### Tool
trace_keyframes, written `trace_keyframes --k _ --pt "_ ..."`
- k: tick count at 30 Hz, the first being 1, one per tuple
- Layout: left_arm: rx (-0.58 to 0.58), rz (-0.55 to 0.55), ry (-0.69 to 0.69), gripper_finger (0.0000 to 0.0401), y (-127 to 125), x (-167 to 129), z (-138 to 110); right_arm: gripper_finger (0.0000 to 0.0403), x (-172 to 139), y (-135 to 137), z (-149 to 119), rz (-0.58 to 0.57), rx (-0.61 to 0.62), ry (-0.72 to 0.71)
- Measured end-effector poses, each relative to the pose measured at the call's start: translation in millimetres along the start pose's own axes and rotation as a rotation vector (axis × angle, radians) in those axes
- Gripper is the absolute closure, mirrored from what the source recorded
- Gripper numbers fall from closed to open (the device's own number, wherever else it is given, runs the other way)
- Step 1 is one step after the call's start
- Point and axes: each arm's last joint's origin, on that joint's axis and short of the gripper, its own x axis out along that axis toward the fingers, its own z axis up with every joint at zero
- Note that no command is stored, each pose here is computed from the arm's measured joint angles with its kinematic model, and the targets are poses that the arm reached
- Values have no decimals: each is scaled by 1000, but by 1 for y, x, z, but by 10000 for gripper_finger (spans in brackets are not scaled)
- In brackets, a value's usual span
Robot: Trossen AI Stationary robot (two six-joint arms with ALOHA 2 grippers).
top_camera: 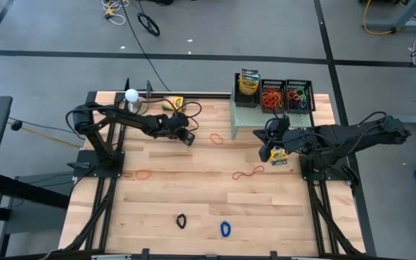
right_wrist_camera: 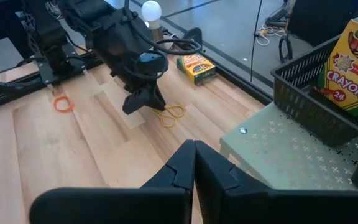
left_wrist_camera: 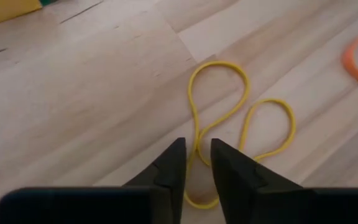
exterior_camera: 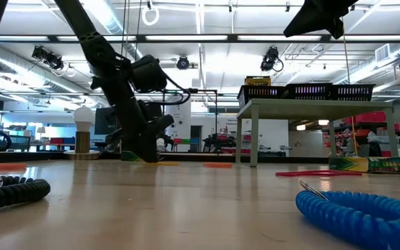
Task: Pick & Place Office Desk Supplies
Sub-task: Put the yellow rubber band into the middle black basket on the shelf
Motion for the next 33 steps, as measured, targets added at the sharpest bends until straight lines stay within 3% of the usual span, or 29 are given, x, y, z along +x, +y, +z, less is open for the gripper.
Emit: trace_keyframes --k 6,21,27,33 --pt "24 -26 18 392 1 -8 1 387 0 0 0 0 0 -1" --pt "211 -185 -178 397 -18 -71 15 387 0 0 0 2 3 -4" --pt "318 -339 -262 397 -40 -86 12 387 0 1 0 2 2 -2" --pt "341 -455 -347 397 -59 -95 9 377 11 7 -5 -14 -26 31"
